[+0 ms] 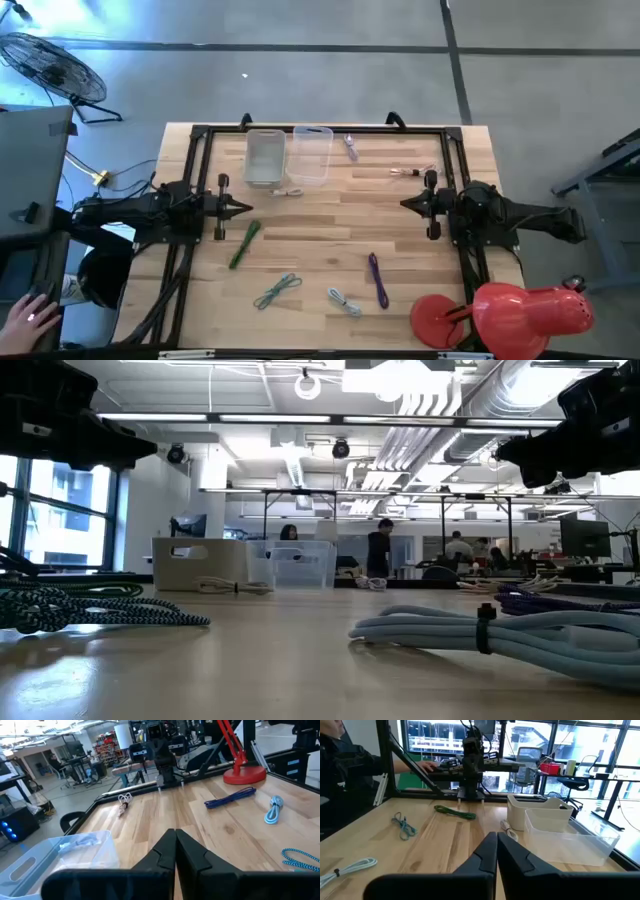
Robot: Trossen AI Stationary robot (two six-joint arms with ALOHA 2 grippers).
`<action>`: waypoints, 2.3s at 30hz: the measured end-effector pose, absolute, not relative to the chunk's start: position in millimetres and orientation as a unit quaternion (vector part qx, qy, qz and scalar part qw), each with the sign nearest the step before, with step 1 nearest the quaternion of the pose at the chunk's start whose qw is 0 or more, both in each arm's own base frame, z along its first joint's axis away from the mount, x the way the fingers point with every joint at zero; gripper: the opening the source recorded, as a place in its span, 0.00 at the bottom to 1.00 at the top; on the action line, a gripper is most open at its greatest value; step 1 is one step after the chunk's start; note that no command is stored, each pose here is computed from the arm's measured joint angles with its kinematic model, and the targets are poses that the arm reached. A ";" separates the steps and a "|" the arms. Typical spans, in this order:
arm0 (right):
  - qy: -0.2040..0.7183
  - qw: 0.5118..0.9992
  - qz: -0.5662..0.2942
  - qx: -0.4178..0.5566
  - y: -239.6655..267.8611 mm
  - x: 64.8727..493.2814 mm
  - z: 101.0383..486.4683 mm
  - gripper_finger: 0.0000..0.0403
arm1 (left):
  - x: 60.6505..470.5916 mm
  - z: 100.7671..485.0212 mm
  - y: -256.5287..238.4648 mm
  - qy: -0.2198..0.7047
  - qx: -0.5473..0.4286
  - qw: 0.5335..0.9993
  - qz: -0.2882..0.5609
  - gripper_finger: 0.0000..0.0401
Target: Pick & Place USB Port
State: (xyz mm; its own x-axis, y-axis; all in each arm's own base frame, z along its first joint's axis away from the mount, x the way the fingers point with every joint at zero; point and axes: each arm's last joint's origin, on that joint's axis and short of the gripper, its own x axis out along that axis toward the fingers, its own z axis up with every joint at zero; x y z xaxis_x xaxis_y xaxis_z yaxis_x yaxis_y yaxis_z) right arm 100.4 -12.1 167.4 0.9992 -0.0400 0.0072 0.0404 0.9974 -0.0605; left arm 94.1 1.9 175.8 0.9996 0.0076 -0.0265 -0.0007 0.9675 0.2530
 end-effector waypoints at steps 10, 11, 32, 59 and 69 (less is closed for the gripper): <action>-0.003 0.999 -0.020 -0.030 -12.1 100.4 167.5 0.01 | 94.1 175.8 1.9 0.014 0.128 0.992 0.002 0.00; -0.003 0.999 -0.020 -0.030 -12.1 100.4 167.5 0.01 | 94.1 175.8 1.9 0.014 0.128 0.992 0.002 0.00; -0.003 0.999 -0.020 -0.030 -12.1 100.5 167.4 0.01 | 94.1 175.8 1.9 0.014 0.128 0.992 0.002 0.00; -0.003 0.999 -0.021 -0.037 -12.1 100.4 167.6 0.01 | 94.1 175.8 1.9 0.014 0.128 0.992 0.002 0.00; -0.004 0.997 -0.046 -0.067 -13.6 100.3 168.2 0.01 | 94.1 175.8 1.9 0.013 0.128 0.992 0.002 0.00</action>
State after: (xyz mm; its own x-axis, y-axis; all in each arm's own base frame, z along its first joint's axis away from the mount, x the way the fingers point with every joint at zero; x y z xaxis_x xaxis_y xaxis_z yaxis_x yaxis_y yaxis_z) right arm 100.3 -13.6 168.2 0.9957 -0.0910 0.0149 0.0922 0.9868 -0.1331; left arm 94.1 1.9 175.8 0.9996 0.0079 -0.0259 -0.0011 0.9675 0.2531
